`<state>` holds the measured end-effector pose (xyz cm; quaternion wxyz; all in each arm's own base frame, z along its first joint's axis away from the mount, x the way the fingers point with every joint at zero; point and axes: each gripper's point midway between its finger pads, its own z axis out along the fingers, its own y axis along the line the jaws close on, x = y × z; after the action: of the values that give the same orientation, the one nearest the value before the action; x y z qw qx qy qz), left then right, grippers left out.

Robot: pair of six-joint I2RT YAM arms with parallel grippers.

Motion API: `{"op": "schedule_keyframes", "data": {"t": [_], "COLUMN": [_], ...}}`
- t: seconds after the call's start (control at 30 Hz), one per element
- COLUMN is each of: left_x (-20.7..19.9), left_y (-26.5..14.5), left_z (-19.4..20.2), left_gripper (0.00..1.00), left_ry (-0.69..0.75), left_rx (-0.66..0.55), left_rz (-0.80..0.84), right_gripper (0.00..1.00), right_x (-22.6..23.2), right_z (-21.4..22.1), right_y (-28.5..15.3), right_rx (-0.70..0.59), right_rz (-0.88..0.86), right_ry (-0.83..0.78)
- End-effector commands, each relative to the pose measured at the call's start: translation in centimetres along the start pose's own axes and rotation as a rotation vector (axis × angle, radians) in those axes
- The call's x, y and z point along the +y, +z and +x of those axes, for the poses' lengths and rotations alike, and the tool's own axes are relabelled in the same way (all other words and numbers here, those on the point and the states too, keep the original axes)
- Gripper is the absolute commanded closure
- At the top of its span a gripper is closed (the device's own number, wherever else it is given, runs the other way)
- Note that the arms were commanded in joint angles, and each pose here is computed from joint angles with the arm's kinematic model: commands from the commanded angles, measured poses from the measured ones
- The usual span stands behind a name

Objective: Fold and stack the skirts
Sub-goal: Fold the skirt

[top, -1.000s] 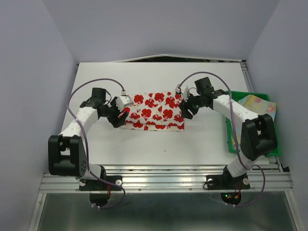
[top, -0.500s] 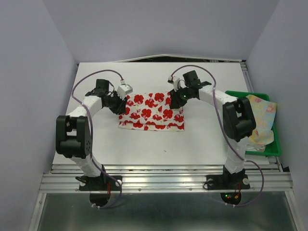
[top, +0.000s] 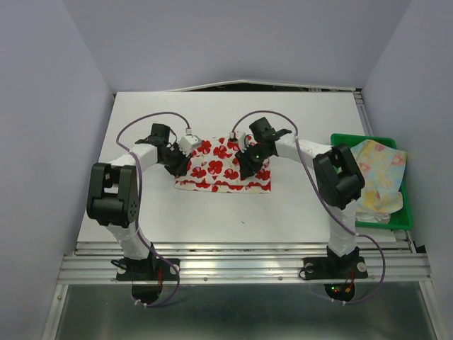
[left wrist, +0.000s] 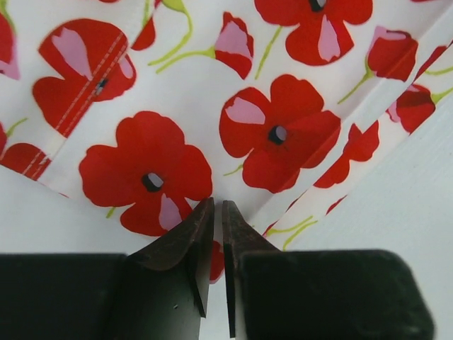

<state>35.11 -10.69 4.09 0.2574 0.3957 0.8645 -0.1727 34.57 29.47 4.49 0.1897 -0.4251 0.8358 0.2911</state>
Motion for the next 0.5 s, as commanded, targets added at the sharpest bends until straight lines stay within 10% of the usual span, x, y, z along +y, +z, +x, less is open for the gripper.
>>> {"op": "schedule_keyframes", "data": {"t": [0.0, 0.47], "left_x": [-1.6, -4.2], "left_y": [-1.0, -2.5], "left_z": [1.5, 2.5], "left_gripper": [0.80, 0.79], "left_ry": [0.065, 0.209], "left_rx": [0.031, -0.011], "left_rz": [0.019, 0.018], "right_gripper": [0.70, 0.77], "right_x": [2.3, 5.7], "right_z": [1.3, 3.0], "right_y": [-1.1, -2.8], "right_rx": [0.040, 0.082], "right_rz": [-0.043, -0.088], "right_ry": [-0.036, -0.076]}}
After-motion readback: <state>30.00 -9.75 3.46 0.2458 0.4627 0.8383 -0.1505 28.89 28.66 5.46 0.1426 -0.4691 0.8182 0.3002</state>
